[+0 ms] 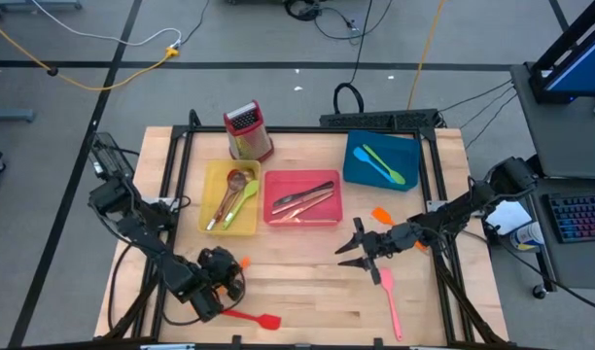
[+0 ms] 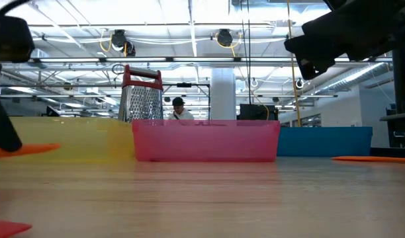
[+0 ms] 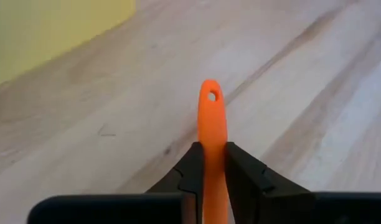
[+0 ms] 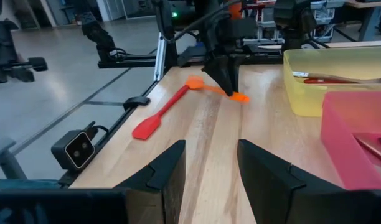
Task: Pick & Place Kitchen Items
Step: Put the bottom orange spatula into the blue bin
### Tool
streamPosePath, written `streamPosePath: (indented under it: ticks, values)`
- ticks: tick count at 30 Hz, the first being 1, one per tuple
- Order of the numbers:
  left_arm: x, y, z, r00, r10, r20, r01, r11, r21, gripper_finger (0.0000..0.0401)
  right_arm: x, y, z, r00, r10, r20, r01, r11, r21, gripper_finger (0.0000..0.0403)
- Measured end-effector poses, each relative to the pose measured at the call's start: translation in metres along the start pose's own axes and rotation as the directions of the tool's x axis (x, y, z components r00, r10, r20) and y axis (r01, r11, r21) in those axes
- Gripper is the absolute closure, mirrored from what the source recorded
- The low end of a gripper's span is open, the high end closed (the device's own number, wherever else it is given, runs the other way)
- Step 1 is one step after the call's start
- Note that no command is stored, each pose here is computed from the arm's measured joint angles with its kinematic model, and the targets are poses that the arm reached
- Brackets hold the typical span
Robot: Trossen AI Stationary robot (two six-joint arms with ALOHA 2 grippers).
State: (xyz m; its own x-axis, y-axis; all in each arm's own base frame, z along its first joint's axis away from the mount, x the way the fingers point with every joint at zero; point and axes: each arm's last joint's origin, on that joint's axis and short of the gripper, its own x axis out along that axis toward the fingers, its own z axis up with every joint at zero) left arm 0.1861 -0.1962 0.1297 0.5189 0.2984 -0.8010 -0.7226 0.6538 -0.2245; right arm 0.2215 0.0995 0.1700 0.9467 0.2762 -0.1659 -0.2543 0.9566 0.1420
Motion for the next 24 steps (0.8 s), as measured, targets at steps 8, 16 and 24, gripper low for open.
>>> streamPosePath:
  ticks: [8,16,24]
  values:
    - [0.016,-0.016,0.025,0.996,-0.071,0.061,0.066,0.994,0.092,0.0353,0.003,0.0,-0.004,1.0,-0.001,-0.015,0.001,1.0,0.016,0.0266]
    - [0.034,-0.024,0.054,0.994,-0.098,0.053,0.089,0.983,0.161,0.0351,0.016,-0.003,-0.029,0.997,-0.015,-0.078,0.025,0.992,0.125,0.0266]
    - [0.043,-0.029,0.069,0.989,-0.147,0.021,0.141,0.972,0.189,0.0351,0.042,-0.002,-0.05,0.998,-0.013,-0.063,0.022,0.989,0.144,0.0266]
